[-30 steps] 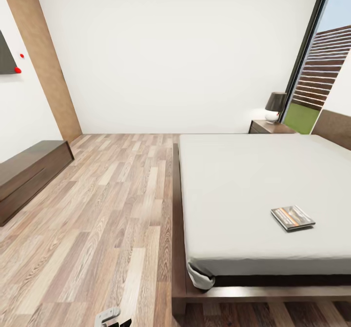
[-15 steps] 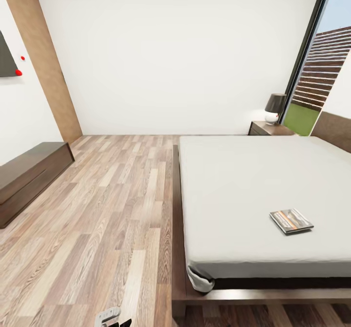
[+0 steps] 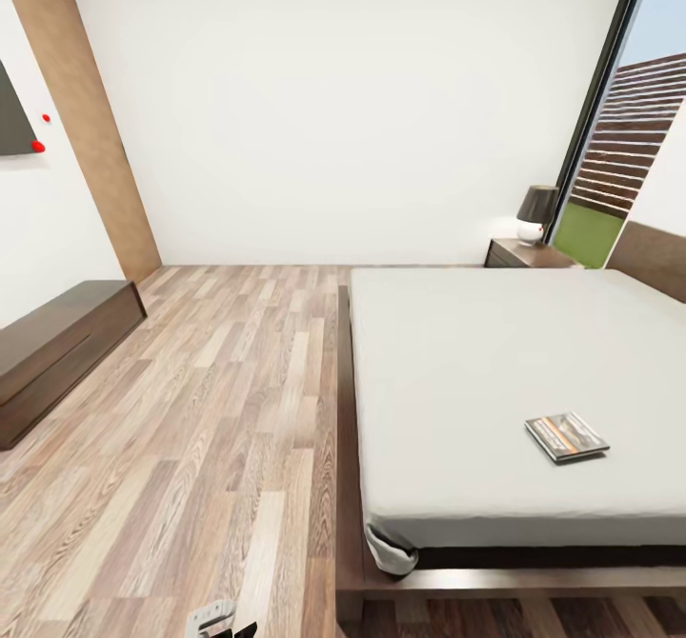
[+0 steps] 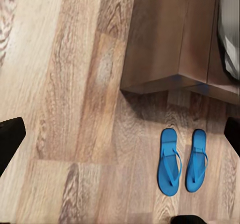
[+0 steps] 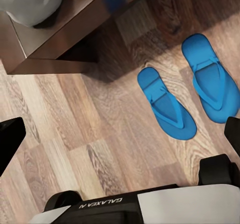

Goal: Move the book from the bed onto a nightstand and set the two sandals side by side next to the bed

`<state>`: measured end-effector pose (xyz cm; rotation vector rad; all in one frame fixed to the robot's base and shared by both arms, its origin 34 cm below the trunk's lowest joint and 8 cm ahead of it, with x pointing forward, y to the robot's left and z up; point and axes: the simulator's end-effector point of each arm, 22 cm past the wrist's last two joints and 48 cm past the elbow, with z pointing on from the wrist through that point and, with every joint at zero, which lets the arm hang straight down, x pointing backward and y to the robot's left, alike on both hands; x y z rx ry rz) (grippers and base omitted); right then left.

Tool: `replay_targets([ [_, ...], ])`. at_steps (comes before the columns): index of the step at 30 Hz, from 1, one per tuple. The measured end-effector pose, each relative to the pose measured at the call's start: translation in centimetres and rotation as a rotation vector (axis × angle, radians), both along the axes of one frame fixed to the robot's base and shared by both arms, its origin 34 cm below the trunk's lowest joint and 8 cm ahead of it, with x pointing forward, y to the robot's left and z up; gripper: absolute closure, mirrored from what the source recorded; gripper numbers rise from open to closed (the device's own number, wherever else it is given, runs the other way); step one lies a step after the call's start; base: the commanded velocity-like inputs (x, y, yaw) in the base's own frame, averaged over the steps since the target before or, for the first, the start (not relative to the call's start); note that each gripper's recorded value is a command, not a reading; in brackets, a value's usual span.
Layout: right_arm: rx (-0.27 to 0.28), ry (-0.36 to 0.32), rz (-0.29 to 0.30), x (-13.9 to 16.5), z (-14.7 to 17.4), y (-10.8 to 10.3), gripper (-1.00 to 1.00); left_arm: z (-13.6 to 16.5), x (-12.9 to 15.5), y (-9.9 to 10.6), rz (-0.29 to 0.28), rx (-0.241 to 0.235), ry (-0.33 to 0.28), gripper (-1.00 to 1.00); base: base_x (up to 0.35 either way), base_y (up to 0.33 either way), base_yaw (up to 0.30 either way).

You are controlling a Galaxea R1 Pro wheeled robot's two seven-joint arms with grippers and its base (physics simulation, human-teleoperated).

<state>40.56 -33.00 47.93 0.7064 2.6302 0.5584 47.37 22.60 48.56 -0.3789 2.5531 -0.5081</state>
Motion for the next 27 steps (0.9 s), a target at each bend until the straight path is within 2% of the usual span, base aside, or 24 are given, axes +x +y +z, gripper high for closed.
replay_targets([
  [9,0.0,0.001,0.001,0.0,1.5,0.0,-1.0,1.5,0.1,0.0,0.0,0.0,0.0,-1.0,0.0,0.0,-0.032],
  [27,0.0,0.0,0.002,0.1,4.3,0.0,-1.0,4.3,0.1,0.0,0.0,0.0,0.001,-1.0,0.0,0.0,-0.284],
])
